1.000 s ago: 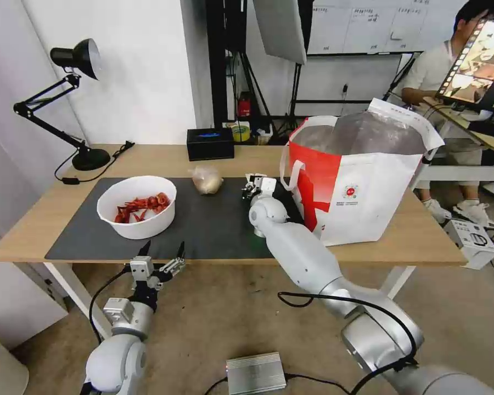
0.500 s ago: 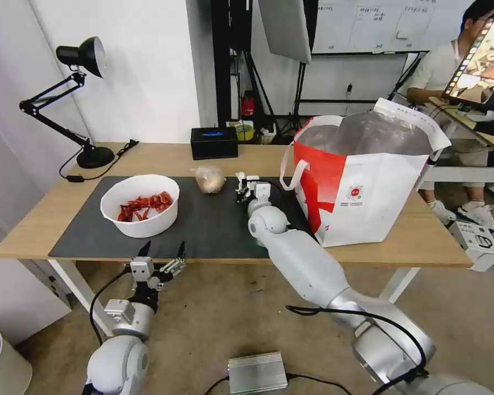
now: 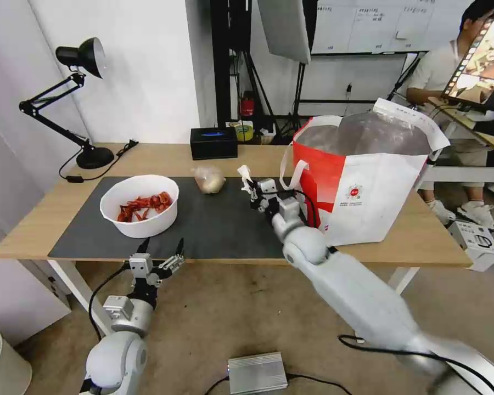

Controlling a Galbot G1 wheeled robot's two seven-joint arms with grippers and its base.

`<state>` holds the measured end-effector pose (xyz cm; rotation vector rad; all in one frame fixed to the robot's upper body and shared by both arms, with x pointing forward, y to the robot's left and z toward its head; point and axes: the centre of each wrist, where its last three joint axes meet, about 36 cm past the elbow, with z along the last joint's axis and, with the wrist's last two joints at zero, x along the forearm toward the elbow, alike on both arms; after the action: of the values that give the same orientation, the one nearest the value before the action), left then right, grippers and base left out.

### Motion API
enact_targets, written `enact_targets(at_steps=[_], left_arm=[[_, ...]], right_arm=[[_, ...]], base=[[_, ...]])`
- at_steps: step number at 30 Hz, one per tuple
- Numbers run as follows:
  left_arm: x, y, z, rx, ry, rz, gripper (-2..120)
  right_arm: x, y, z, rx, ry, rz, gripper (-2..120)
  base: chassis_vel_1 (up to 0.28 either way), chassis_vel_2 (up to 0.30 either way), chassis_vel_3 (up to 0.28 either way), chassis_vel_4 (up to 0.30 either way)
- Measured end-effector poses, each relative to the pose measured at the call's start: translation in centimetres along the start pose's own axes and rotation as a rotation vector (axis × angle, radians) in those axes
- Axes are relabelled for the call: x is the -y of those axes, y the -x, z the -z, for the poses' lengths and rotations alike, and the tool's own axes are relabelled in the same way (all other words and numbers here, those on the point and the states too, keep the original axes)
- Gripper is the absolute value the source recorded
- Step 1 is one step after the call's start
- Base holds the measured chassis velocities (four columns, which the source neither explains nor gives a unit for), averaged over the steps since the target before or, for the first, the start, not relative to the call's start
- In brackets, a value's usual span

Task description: Pick up the trash from the table and place it into the takeout bag.

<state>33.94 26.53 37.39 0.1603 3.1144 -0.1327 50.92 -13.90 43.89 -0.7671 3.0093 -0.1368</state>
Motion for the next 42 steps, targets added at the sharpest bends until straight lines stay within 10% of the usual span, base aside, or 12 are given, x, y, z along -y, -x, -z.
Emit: enact_targets(at_steps=[13, 29, 42], left_arm=[[0.7, 0.4, -0.9, -0.016, 0.006, -0.016, 100], [0.9, 0.1, -0.7, -0.017, 0.014, -0.026, 100], [1.2, 0.0, -0.6, -0.012, 0.008, -0.030, 100]], right_arm=[[4.5, -12.3, 1.4, 0.154, -0.164, 0.034, 0], [10.6, -14.0, 7.5, 0.451, -0.055, -0.164, 0], [16.3, -15.6, 17.2, 0.347, 0.059, -0.389, 0]], base=[[0.000, 0.000, 0.000, 0.000], [0.000, 0.000, 0.000, 0.000], [0.000, 0.000, 0.000, 0.000]])
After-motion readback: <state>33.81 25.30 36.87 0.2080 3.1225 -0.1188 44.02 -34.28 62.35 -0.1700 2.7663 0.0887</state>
